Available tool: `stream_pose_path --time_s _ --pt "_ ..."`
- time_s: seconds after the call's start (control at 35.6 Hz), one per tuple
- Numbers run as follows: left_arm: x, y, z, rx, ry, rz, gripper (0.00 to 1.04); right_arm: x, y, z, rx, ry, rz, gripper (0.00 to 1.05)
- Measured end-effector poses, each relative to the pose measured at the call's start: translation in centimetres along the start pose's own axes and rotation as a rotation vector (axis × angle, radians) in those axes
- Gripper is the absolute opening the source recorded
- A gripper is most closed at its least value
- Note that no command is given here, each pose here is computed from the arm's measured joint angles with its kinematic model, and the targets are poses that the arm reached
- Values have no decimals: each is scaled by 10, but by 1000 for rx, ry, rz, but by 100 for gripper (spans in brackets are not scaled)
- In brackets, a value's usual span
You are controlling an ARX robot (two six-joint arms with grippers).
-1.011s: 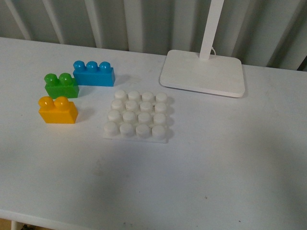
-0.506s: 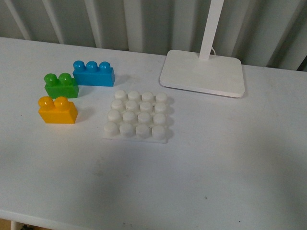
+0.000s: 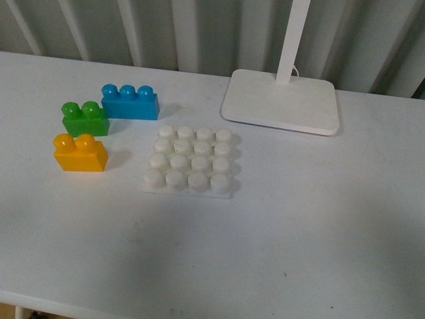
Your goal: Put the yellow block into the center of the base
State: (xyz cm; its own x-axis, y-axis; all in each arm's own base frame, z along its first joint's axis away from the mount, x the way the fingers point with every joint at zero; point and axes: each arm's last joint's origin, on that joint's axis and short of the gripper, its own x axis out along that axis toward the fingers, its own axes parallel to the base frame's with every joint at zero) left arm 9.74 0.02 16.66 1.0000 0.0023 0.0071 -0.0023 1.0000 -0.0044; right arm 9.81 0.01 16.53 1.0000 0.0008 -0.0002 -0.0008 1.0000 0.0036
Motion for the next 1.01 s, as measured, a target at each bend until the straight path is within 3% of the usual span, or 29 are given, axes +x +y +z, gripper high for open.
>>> stream_pose_path --time_s 0.17,0.25,0.34,0.42,0.65,1.01 --pt "0 0 0 0 0 -1 98 0 0 0 -1 -3 0 3" --pt "0 0 0 0 0 -1 98 0 0 0 -2 -3 0 21" --pt "4 -4 -2 -139 183 -116 98 0 0 0 -1 -3 0 39" --pt "14 -10 -3 -218 250 -156 98 -1 0 0 -2 -4 2 53" --pt "67 -33 7 -258 233 -250 98 -1 0 0 0 -3 2 97" --pt "149 -46 -54 -134 402 -280 98 -1 0 0 -1 -4 2 95"
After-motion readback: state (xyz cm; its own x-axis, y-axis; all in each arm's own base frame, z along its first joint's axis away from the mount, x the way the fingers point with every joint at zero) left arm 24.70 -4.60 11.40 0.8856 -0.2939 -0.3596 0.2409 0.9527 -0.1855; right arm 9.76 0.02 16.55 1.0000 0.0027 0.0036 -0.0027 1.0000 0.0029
